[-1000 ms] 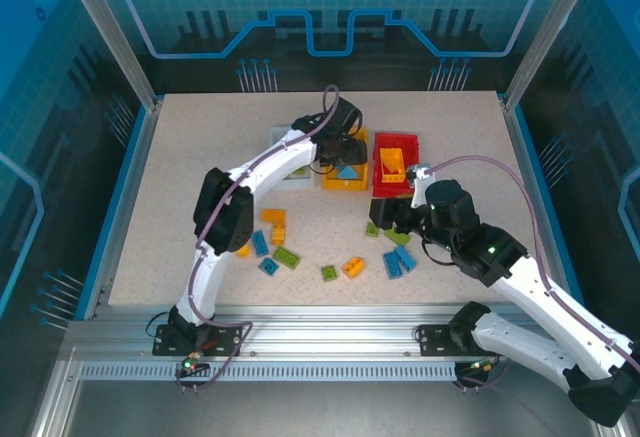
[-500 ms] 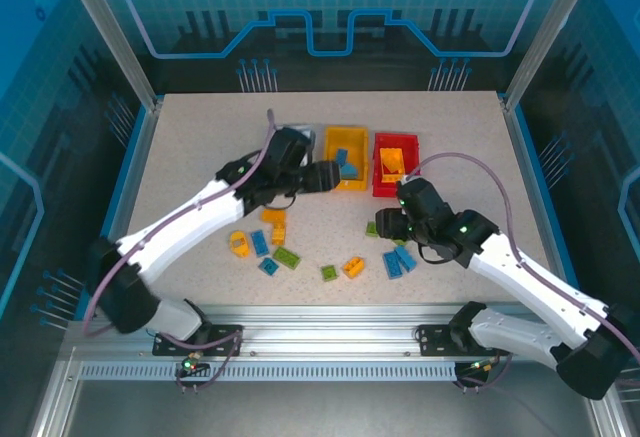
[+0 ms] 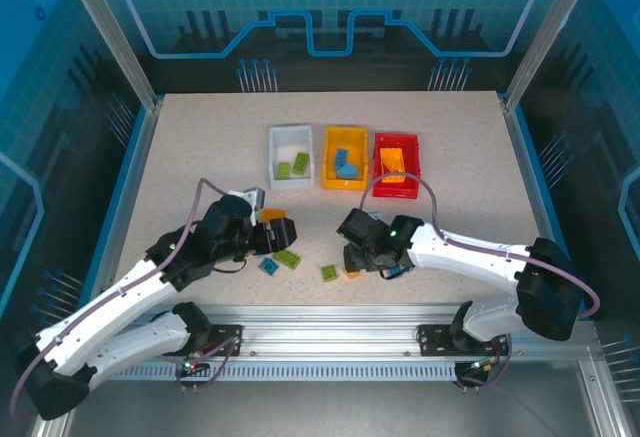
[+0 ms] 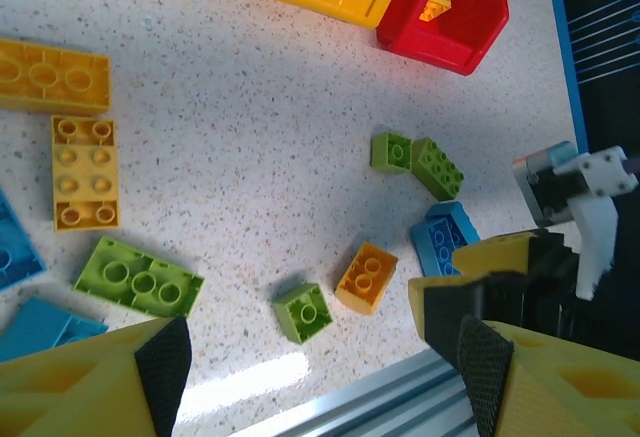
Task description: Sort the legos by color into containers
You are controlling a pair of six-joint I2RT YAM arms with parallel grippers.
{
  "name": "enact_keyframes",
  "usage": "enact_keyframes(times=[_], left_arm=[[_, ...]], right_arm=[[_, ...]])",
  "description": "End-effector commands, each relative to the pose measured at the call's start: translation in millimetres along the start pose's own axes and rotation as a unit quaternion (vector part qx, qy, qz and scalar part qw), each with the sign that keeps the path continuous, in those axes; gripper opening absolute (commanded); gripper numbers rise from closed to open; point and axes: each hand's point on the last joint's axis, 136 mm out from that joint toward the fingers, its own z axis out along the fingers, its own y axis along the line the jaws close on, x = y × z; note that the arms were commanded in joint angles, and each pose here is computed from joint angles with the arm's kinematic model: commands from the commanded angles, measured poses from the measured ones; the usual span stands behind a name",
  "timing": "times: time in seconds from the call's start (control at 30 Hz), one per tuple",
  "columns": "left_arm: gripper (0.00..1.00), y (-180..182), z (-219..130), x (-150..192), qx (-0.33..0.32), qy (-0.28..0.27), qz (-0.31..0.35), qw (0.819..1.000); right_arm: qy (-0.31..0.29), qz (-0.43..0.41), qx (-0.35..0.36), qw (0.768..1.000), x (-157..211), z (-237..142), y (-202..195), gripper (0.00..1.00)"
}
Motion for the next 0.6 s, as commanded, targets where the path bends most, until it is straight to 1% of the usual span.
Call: enact_keyframes(times=[0.0,0.07,0.23,0.3,0.47,0.57], left_arm=[[0.76,4.1,0.4,16.0,0.007,0.026,-0.011,1.000],[0.76,0.2,1.0,16.8,0.020,0.027,0.001,0.999],[0.79,-5.7,-6.0,15.3,0.039,0.019,0.039,0.998],[0.80,-7.5,-9.3,14.2,0.043,0.015,0.044,0.998],[0.80,-15.3,-11.6,14.5,0.066,0.015,0.047,0.997],[0.80,-24.2,-13.1,14.8,0.091,0.016,0.053,0.994]], right_arm=[[0.017,0.150,-0.025,0.988,11.4,9.4,6.8,0.61],[0.016,0.202,-0.029,0.979,10.5,13.5,8.7,0.59],[0.013,0.260,-0.029,0.965,5.0,19.9,12.0,0.60],[0.024,0.277,-0.031,0.960,7.1,27.8,12.6,0.60],[0.076,0.318,-0.037,0.944,23.9,54.8,16.4,0.58],[0.081,0.328,-0.042,0.940,25.0,63.0,19.5,0.56]])
